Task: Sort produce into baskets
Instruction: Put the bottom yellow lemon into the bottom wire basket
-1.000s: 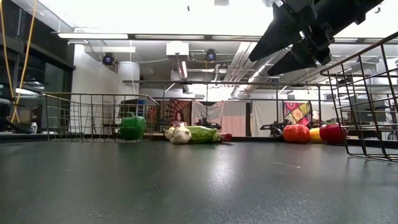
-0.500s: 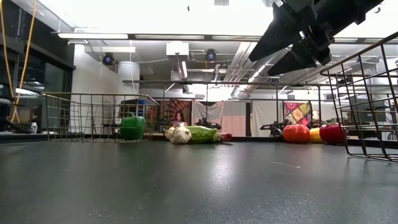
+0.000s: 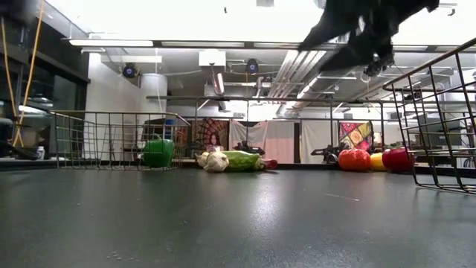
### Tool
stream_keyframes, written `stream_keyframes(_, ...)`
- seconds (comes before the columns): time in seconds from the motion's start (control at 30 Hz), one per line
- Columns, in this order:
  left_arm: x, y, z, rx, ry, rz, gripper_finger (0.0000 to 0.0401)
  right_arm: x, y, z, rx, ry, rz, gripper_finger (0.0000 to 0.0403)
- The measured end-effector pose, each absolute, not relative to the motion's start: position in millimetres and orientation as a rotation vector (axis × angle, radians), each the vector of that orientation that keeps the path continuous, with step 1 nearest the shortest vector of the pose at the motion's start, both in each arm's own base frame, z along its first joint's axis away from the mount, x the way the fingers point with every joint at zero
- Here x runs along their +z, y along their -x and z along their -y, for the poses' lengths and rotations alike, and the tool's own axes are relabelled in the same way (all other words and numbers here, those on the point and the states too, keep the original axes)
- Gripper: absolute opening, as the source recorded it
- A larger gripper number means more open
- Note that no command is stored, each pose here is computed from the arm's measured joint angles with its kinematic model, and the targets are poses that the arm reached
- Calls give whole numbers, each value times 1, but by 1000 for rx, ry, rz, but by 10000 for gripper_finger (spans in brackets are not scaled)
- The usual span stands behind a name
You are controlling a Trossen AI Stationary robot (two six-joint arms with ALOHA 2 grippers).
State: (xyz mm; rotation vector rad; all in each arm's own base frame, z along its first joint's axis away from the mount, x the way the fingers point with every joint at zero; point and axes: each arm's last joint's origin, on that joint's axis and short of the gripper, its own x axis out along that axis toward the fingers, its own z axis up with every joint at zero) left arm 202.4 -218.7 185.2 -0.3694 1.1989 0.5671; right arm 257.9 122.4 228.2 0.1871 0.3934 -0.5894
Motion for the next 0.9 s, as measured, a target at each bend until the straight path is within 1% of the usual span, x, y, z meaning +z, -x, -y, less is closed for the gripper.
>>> stream_keyframes(0.1, 206, -219, 213, 510, 273, -1006, 215, 245, -252, -134, -613, -119, -308, 367)
stream_keyframes(0.23, 222, -250, 210, 392, 173, -767, 215, 261, -241, -150, -709, -28, -172, 367)
stream_keyframes(0.37, 229, -291, 211, 205, 165, -628, 223, 264, -231, -157, -808, 31, -70, 367)
stream_keyframes(0.47, 229, -315, 210, 65, 171, -554, 226, 263, -230, -153, -868, 59, -38, 367)
stream_keyframes(0.57, 231, -330, 206, -6, 161, -486, 224, 260, -237, -137, -933, 23, -22, 367)
stream_keyframes(0.63, 231, -338, 202, -25, 151, -450, 223, 257, -243, -119, -967, -3, -53, 367)
stream_keyframes(0.77, 233, -349, 195, -58, 112, -392, 226, 260, -253, -70, -1000, -151, -200, 367)
stream_keyframes(0.9, 236, -364, 185, -124, 95, -305, 228, 274, -253, -22, -1004, -287, -296, 367)
